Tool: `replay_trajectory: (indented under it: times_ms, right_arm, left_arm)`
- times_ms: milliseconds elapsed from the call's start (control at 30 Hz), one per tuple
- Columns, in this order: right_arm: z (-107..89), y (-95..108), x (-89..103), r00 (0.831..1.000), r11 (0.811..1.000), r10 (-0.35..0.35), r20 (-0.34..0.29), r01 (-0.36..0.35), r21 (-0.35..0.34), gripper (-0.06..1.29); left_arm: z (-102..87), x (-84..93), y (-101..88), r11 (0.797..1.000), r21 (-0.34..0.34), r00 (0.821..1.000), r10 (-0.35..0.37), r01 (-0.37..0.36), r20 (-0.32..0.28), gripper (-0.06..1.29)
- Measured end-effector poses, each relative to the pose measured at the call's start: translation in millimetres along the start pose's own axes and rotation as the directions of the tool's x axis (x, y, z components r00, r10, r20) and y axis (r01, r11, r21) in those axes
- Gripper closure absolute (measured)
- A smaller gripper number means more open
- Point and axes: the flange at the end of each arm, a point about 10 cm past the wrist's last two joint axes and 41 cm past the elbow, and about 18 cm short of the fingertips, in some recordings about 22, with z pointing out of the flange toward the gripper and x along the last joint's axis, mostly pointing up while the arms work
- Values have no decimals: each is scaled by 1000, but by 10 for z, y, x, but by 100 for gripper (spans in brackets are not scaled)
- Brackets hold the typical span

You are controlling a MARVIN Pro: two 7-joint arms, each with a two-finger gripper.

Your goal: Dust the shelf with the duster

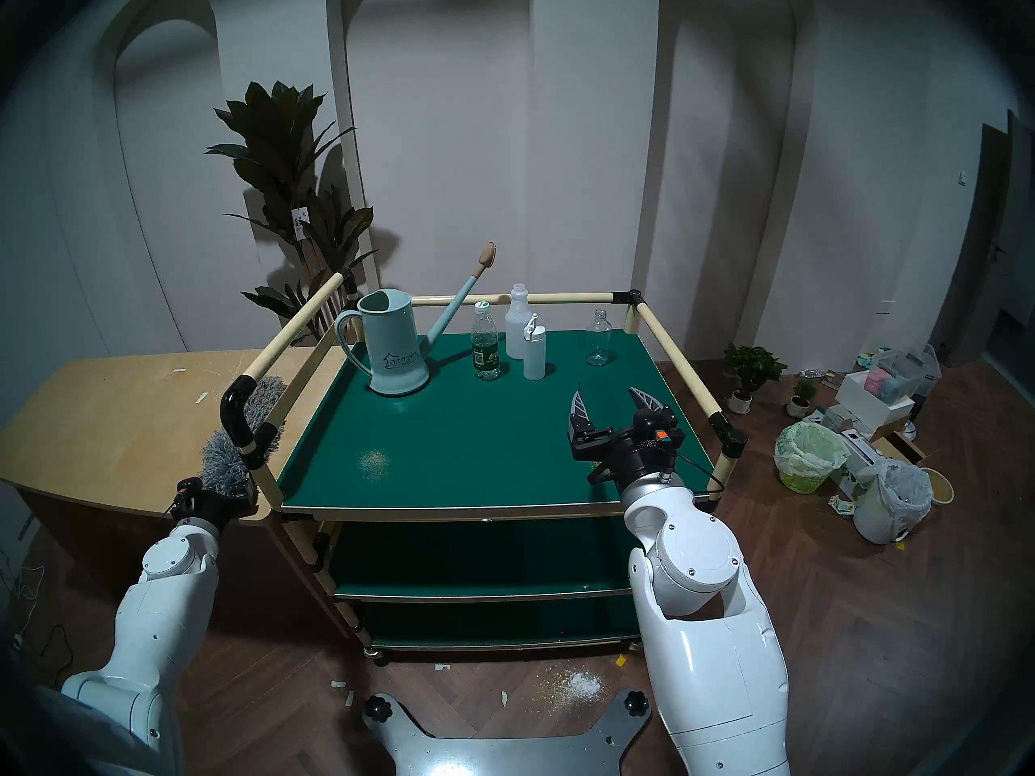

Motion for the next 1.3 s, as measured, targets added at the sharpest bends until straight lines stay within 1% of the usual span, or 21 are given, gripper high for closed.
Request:
replay_trajectory:
  times_ms: [67, 133, 167, 200, 233, 267, 333, 367, 633, 800, 900, 1033, 1133, 1267, 1300]
  right_arm:
    - [-3, -1, -5, 1000, 1000, -2, 1, 2, 0, -2]
    - [-4, -1, -7, 1000, 1000, -4, 0, 4, 0, -2]
    - [-6, -1, -8, 1000, 1000, -5, 0, 5, 0, -2]
    - [-7, -1, -9, 1000, 1000, -5, 0, 5, 0, -2]
    - [-9, -2, -11, 1000, 1000, -6, 0, 6, 0, -2]
    - [-12, -2, -13, 1000, 1000, -6, -1, 6, -1, -2]
    - [-14, -2, -14, 1000, 1000, -7, -1, 7, -1, -2]
    - [-16, -1, -16, 1000, 1000, -7, -1, 7, -1, -2]
    - [-27, 5, -24, 1000, 1000, -7, -2, 7, -3, -2]
    - [-31, 16, -30, 1000, 1000, -3, -1, 3, -6, -2]
    - [-32, 25, -37, 1000, 1000, 1, 0, -1, -8, -2]
    - [-34, 42, -53, 1000, 1000, 6, 4, -6, -12, -2]
    - [-35, 51, -67, 1000, 1000, 9, 7, -9, -14, -2]
    - [-33, 62, -80, 1000, 1000, 13, 10, -13, -16, -2]
    - [-31, 70, -85, 1000, 1000, 14, 11, -14, -18, -2]
  left_arm:
    - [40, 87, 10, 1000, -5, 1000, 1, -2, -25, 1]
    - [71, 132, 31, 1000, -11, 999, 4, -4, -33, 1]
    - [86, 147, 47, 1000, -15, 999, 6, -6, -36, 6]
    - [90, 149, 52, 1000, -17, 999, 7, -7, -37, 7]
    - [94, 151, 63, 1000, -21, 999, 9, -10, -38, 23]
    - [97, 151, 73, 1000, -25, 999, 11, -12, -39, 65]
    - [97, 152, 78, 1000, -27, 999, 13, -14, -41, 93]
    - [94, 157, 81, 999, -29, 999, 14, -15, -44, 96]
    - [34, 214, 15, 1000, -10, 997, 12, -13, -70, 96]
    - [-42, 301, -91, 1000, 18, 995, 25, -23, -92, 97]
    - [-89, 382, -188, 999, 35, 993, 41, -37, -111, 97]
    - [-149, 537, -348, 997, 62, 987, 61, -52, -149, 97]
    - [-186, 688, -454, 995, 78, 979, 77, -63, -186, 97]
    - [-225, 905, -556, 993, 90, 966, 102, -83, -237, 97]
    - [-242, 1008, -594, 992, 92, 959, 113, -92, -260, 97]
